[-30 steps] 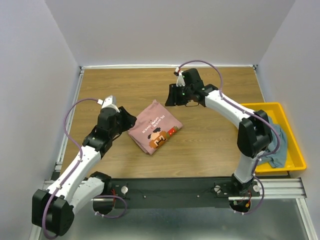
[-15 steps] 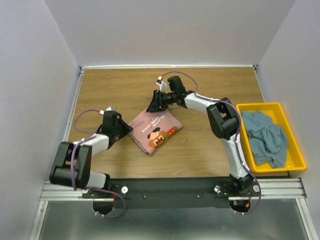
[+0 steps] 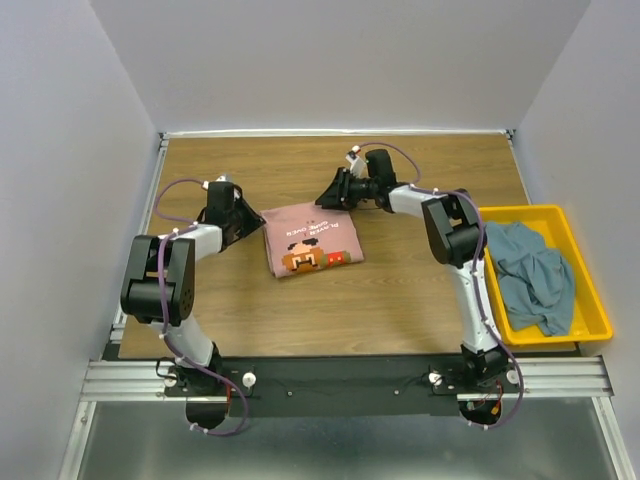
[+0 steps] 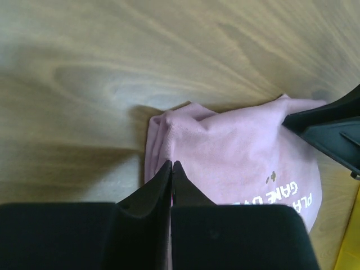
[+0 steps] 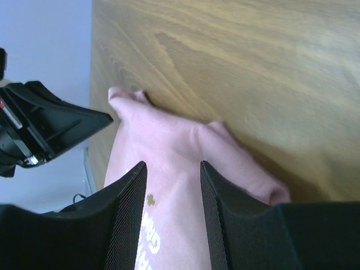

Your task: Fold and stack the t-shirts

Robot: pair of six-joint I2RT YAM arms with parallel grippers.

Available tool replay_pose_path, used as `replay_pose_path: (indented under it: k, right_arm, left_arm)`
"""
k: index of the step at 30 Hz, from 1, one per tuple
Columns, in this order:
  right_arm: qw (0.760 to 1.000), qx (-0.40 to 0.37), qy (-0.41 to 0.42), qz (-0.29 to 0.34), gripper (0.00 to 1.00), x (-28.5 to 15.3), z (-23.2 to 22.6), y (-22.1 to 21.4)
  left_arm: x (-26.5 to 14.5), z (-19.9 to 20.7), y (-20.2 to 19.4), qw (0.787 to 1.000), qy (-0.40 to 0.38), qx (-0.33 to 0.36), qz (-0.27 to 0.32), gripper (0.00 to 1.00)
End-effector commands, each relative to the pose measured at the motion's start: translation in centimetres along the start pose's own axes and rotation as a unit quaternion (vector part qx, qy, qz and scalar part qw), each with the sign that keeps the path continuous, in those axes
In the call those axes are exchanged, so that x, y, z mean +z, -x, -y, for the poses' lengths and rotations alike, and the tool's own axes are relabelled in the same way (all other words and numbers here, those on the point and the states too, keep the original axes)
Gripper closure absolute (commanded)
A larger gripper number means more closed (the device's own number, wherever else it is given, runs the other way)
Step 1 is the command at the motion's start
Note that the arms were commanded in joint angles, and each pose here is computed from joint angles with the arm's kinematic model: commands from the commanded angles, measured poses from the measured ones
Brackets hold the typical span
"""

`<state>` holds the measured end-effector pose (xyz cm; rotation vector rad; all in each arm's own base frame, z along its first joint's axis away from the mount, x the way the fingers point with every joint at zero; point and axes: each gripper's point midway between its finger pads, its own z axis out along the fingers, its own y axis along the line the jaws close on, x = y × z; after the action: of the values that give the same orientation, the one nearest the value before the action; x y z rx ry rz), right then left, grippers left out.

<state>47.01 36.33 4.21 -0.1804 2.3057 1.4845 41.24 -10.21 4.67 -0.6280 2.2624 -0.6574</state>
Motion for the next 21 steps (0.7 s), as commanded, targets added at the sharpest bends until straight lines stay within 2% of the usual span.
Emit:
replay_pose_path:
  k: [1, 4, 5, 6, 7, 8, 10, 11, 12, 15, 17, 19, 21]
  right_arm:
    - [0.999, -0.029, -0.007, 0.041, 0.50, -3.1, -3.2, 1.9]
    - [0.998, -0.042, -0.001, 0.056, 0.49, -5.9, -6.3, 1.7]
    - [0.996, -0.057, 0.021, 0.068, 0.49, -7.2, -8.8, 2.1]
    - [0.997, -0.041, 0.020, 0.065, 0.49, -7.1, -8.0, 1.1]
    - [0.995, -0.052, 0.047, 0.070, 0.49, -8.4, -10.5, 0.9]
    - [0.997, -0.024, 0.043, 0.057, 0.49, -8.8, -9.3, -1.5]
    - [0.994, -0.018, 0.089, 0.062, 0.49, -10.0, -11.8, -2.5]
    - [0.995, 0.009, 0.088, 0.047, 0.49, -10.3, -10.7, -4.8]
    - [0.993, 0.014, 0.106, 0.050, 0.49, -10.6, -11.3, -5.2]
    - [0.994, 0.044, 0.094, 0.026, 0.49, -11.0, -9.2, -9.2]
    - [0.996, 0.052, 0.077, 0.013, 0.49, -11.1, -7.2, -11.3]
    - [0.996, 0.062, 0.060, 0.011, 0.49, -11.1, -5.6, -12.3]
    - [0.996, 0.076, 0.035, 0.012, 0.49, -10.8, -3.2, -13.2]
  left_arm:
    - [-1.2, 1.7, 1.6, 0.999, -0.022, 0.043, 0.010, 0.80]
    - [-3.8, 3.9, 2.7, 0.996, -0.050, 0.061, 0.041, 0.69]
    - [-5.3, 5.2, 2.4, 0.994, -0.066, 0.071, 0.053, 0.65]
    - [-5.3, 5.1, 2.5, 0.994, -0.063, 0.071, 0.055, 0.62]
    - [-6.6, 6.6, 1.6, 0.991, -0.084, 0.084, 0.059, 0.62]
    - [-7.2, 7.4, 0.9, 0.990, -0.090, 0.092, 0.059, 0.61]
    - [-8.4, 8.9, -2.0, 0.988, -0.114, 0.099, 0.041, 0.61]
    - [-8.6, 9.2, -3.0, 0.988, -0.119, 0.097, 0.033, 0.61]
    - [-8.8, 9.6, -4.1, 0.987, -0.126, 0.096, 0.025, 0.62]
    - [-8.4, 8.1, -9.4, 0.989, -0.123, 0.080, -0.022, 0.66]
    - [-7.9, 7.2, -10.7, 0.991, -0.119, 0.058, -0.034, 0.72]
    - [-7.0, 4.3, -12.0, 0.995, -0.080, 0.044, -0.038, 0.78]
    - [-6.4, 2.2, -12.8, 0.997, -0.044, 0.034, -0.047, 0.80]
